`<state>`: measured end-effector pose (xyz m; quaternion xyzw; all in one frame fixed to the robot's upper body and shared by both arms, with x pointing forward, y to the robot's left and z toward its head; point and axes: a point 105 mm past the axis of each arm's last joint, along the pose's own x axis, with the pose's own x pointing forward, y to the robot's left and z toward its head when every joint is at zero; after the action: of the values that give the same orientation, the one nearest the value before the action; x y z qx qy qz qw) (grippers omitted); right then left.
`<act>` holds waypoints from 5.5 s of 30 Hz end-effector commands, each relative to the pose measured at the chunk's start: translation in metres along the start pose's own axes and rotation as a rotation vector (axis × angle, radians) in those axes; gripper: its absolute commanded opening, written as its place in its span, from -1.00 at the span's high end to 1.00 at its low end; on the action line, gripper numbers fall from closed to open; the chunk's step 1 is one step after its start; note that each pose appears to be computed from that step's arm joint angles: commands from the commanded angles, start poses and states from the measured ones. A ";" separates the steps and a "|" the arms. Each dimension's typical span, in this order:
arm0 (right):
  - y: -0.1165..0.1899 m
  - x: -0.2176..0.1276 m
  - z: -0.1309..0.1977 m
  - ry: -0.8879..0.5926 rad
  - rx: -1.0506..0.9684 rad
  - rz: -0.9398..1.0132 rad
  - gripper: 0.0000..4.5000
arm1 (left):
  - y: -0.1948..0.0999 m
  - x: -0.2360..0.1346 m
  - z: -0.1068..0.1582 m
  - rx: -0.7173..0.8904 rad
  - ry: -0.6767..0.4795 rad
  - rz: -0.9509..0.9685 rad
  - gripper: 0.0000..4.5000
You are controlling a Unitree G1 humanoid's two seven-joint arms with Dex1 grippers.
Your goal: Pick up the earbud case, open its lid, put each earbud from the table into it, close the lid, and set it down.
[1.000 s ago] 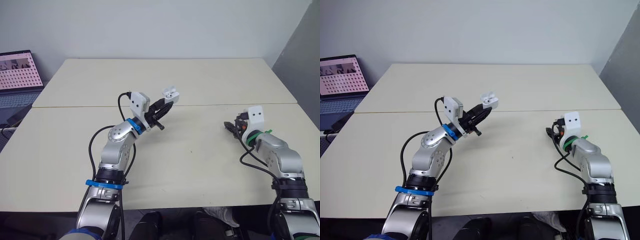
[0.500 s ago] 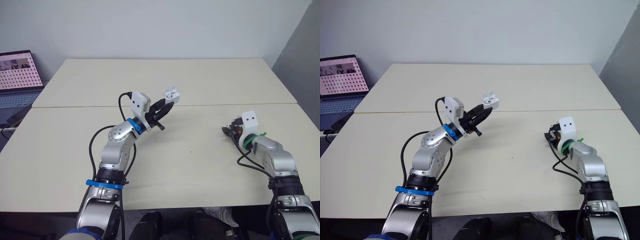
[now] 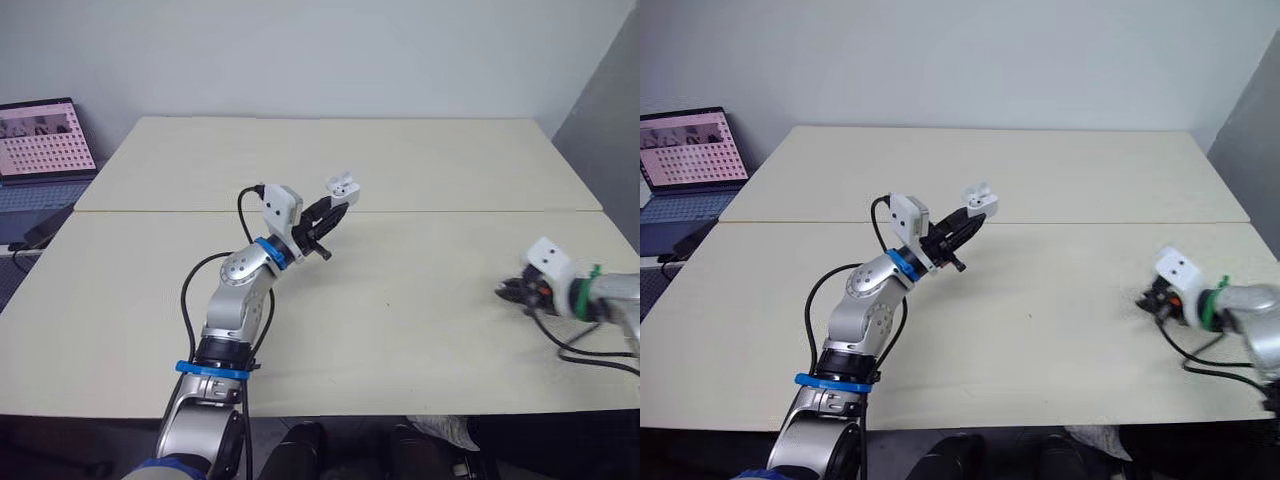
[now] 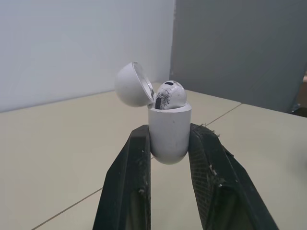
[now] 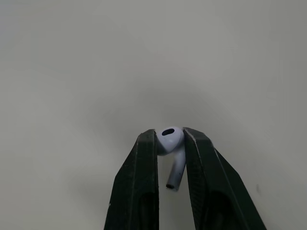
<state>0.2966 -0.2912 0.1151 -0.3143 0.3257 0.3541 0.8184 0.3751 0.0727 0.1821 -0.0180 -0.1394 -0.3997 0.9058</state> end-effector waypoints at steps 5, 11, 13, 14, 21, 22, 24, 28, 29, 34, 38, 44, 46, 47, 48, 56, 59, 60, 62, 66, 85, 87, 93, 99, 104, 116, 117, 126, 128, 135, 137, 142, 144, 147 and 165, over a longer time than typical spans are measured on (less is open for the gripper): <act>0.016 -0.031 -0.050 0.252 -0.183 0.244 0.82 | -0.006 -0.004 0.010 0.018 -0.055 0.009 0.67; 0.006 -0.027 -0.068 0.274 -0.167 0.230 0.66 | -0.010 -0.009 0.007 0.009 -0.043 0.015 0.67; 0.006 -0.029 -0.073 0.291 -0.158 0.233 0.39 | -0.010 -0.010 0.008 0.009 -0.041 0.015 0.67; 0.006 -0.030 -0.075 0.299 -0.158 0.236 0.23 | -0.010 -0.010 0.008 0.009 -0.040 0.015 0.67; 0.009 -0.038 -0.085 0.356 -0.152 0.264 0.09 | -0.013 -0.009 0.008 0.004 -0.033 -0.001 0.67; 0.009 -0.038 -0.086 0.358 -0.152 0.264 0.09 | -0.013 -0.009 0.007 0.003 -0.033 -0.003 0.67; 0.010 -0.038 -0.086 0.361 -0.152 0.267 0.09 | -0.014 -0.009 0.007 0.002 -0.032 -0.006 0.67; 0.008 -0.038 -0.086 0.361 -0.146 0.257 0.09 | -0.013 -0.008 0.007 0.001 -0.032 -0.006 0.67; 0.008 -0.037 -0.085 0.355 -0.140 0.255 0.09 | -0.012 -0.008 0.007 0.002 -0.032 -0.005 0.67; 0.009 -0.035 -0.082 0.340 -0.129 0.259 0.50 | -0.012 -0.008 0.008 0.005 -0.033 -0.004 0.67; 0.010 -0.035 -0.071 0.303 -0.095 0.270 0.83 | -0.012 -0.008 0.008 0.005 -0.031 -0.005 0.67; 0.008 -0.017 0.037 -0.114 0.017 0.214 0.83 | -0.017 -0.007 0.007 0.001 -0.035 -0.031 0.67; 0.007 -0.016 0.104 -0.396 0.060 0.147 0.83 | -0.019 -0.006 0.008 -0.003 -0.041 -0.046 0.67; 0.008 -0.018 0.130 -0.515 0.101 0.124 0.83 | -0.021 -0.005 0.009 -0.008 -0.045 -0.054 0.67; 0.011 -0.022 0.154 -0.635 0.131 0.102 0.83 | -0.023 -0.004 0.010 -0.014 -0.048 -0.067 0.67; 0.031 -0.038 0.254 -1.116 0.330 -0.061 0.83 | -0.036 0.008 0.021 -0.031 -0.069 -0.161 0.67; 0.030 -0.036 0.262 -1.155 0.339 -0.104 0.83 | -0.036 0.012 0.026 -0.038 -0.077 -0.180 0.67; 0.030 -0.034 0.263 -1.155 0.339 -0.113 0.83 | -0.037 0.012 0.027 -0.038 -0.077 -0.190 0.67; 0.031 -0.030 0.263 -1.152 0.334 -0.119 0.83 | -0.038 0.012 0.027 -0.039 -0.076 -0.199 0.67; 0.037 -0.021 0.260 -1.131 0.323 -0.110 0.83 | -0.039 0.013 0.028 -0.041 -0.077 -0.208 0.67; 0.039 -0.001 0.251 -1.054 0.263 -0.142 0.83 | -0.047 0.016 0.033 -0.030 -0.089 -0.246 0.67; 0.038 0.000 0.250 -1.054 0.261 -0.149 0.83 | -0.047 0.015 0.033 -0.029 -0.089 -0.248 0.67; 0.038 0.002 0.248 -1.038 0.236 -0.161 0.83 | -0.045 0.014 0.035 -0.026 -0.092 -0.248 0.67; 0.047 0.005 0.244 -1.024 0.208 -0.131 0.83 | -0.045 0.014 0.034 -0.022 -0.091 -0.246 0.67; 0.051 0.005 0.243 -1.024 0.207 -0.110 0.67 | -0.045 0.015 0.033 -0.022 -0.089 -0.248 0.67; 0.050 -0.036 0.240 -1.099 0.254 0.016 -0.08 | -0.043 0.012 0.026 -0.015 -0.067 -0.252 0.67; 0.047 -0.042 0.238 -1.100 0.259 0.025 -0.08 | -0.043 0.011 0.025 -0.007 -0.061 -0.258 0.67; 0.000 -0.045 0.228 -1.022 0.278 -0.105 -0.08 | -0.047 0.009 0.024 0.011 -0.050 -0.300 0.67; -0.001 -0.045 0.230 -1.029 0.261 -0.107 -0.08 | -0.046 0.009 0.024 0.011 -0.050 -0.297 0.67; 0.022 -0.048 0.248 -1.080 0.175 -0.049 -0.08 | -0.041 0.006 0.023 -0.004 -0.041 -0.257 0.67; 0.026 -0.050 0.250 -1.088 0.169 -0.042 -0.08 | -0.040 0.006 0.023 -0.007 -0.038 -0.251 0.67; 0.042 -0.051 0.256 -1.093 0.129 -0.021 -0.08 | -0.039 0.007 0.019 -0.003 -0.025 -0.239 0.67; 0.048 -0.048 0.257 -1.082 0.109 -0.033 -0.08 | -0.039 0.008 0.018 -0.006 -0.024 -0.237 0.67; 0.053 -0.044 0.259 -1.069 0.093 -0.052 -0.08 | -0.040 0.010 0.019 -0.009 -0.026 -0.234 0.67; 0.074 -0.008 0.273 -0.999 0.056 -0.226 -0.08 | -0.034 0.019 0.020 -0.007 -0.039 -0.162 0.67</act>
<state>0.3227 -0.0503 0.2489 -0.1092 -0.0992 0.3679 0.9181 0.3600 0.0395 0.1851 -0.0244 -0.1214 -0.4702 0.8739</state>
